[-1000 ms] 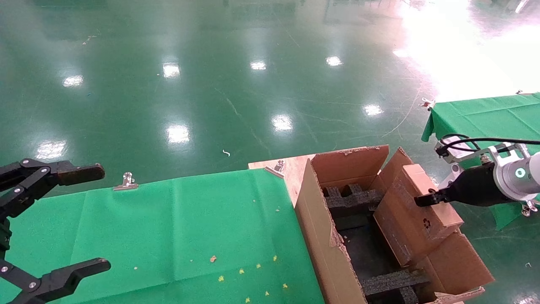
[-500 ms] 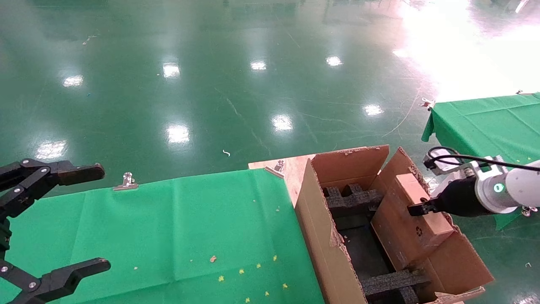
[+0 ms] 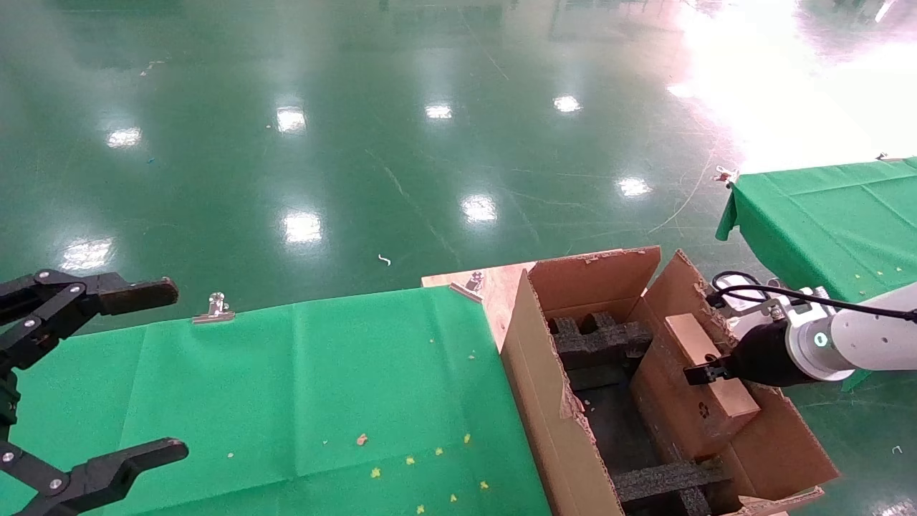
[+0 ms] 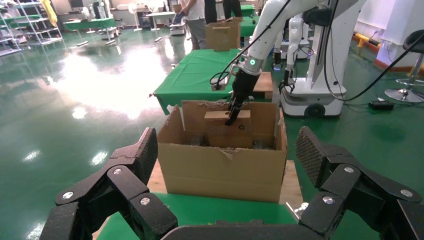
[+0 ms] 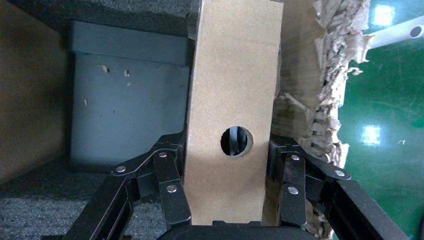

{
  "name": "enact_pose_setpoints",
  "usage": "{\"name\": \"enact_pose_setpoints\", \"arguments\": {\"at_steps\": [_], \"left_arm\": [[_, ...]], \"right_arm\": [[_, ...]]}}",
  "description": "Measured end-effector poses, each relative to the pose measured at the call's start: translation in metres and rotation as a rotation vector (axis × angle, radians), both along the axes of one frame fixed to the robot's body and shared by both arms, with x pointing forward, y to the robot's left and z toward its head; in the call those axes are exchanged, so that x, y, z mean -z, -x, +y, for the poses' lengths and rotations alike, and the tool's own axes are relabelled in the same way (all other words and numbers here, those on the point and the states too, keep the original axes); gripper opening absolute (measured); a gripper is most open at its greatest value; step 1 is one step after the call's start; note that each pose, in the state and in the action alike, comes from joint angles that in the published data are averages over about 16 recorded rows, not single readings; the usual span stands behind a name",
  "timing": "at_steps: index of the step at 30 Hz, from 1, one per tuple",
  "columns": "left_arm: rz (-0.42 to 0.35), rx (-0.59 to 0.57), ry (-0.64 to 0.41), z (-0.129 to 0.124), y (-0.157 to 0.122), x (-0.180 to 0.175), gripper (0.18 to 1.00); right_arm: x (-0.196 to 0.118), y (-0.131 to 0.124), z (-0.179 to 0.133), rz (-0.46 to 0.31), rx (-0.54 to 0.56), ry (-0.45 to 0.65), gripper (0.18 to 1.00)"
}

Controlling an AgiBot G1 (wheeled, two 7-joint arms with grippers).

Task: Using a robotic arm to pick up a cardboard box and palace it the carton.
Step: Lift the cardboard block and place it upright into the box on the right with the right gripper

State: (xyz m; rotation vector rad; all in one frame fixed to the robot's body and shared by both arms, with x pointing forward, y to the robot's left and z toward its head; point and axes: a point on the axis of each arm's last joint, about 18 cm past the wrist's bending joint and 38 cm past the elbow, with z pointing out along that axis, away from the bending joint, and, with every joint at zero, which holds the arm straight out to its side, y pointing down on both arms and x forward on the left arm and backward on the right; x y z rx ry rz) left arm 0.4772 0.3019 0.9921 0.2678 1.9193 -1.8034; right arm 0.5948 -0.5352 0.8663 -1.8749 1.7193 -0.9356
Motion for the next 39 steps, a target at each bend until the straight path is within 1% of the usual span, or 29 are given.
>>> {"name": "enact_pose_setpoints", "arguments": {"at_steps": [24,39], "left_arm": [[0.000,0.000,0.000,0.000,0.000,0.000,1.001],[0.000,0.000,0.000,0.000,0.000,0.000,1.001]], "right_arm": [[0.037,-0.018,0.001,0.050,-0.002,0.007,0.451],[0.049,-0.025,0.002,0.076,-0.012,0.005,0.446]]}}
